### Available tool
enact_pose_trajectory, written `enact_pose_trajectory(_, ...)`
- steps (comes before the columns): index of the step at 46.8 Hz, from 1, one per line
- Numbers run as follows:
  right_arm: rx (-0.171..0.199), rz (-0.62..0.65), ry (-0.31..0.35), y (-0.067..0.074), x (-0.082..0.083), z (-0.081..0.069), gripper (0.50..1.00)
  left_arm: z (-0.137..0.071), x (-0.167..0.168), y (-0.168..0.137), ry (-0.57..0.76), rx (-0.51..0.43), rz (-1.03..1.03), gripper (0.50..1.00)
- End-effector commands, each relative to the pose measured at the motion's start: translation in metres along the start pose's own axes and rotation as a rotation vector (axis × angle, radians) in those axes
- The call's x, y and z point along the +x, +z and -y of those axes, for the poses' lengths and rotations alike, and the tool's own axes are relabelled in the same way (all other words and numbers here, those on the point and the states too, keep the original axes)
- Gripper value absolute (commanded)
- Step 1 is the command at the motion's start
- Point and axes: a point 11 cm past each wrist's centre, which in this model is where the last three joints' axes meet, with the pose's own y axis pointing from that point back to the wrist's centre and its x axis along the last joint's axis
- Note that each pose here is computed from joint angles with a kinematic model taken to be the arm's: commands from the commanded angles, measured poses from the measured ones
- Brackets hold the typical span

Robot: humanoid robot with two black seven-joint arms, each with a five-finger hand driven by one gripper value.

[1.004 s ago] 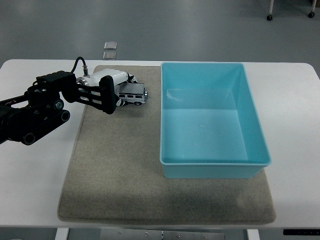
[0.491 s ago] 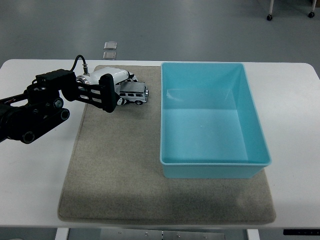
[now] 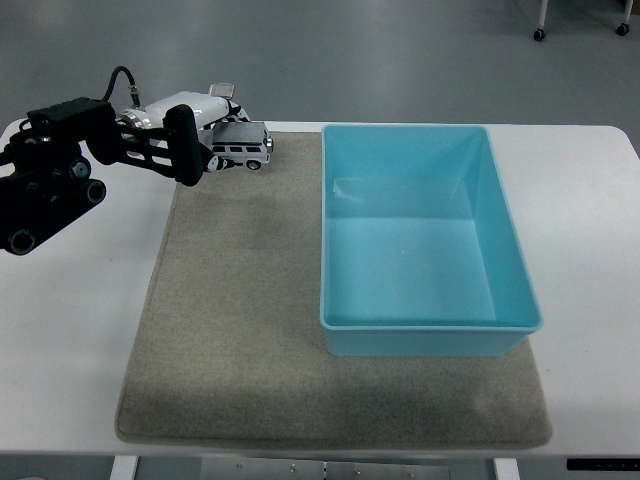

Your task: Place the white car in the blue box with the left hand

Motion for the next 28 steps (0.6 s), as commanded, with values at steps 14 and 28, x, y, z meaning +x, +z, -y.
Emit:
enact_pose_trajectory(14, -0.002, 0.000, 0.000, 0.001, 0.000, 0.000, 0.936, 0.004, 0.067, 0.062, 0.071, -0.162, 0.083, 0.500)
enact_pose_trajectory(28, 0.000, 0.001, 0.000, 0.000, 0.000, 0.000, 0.936, 0.010, 0.057, 0.145, 0.001, -0.368, 0.113, 0.500)
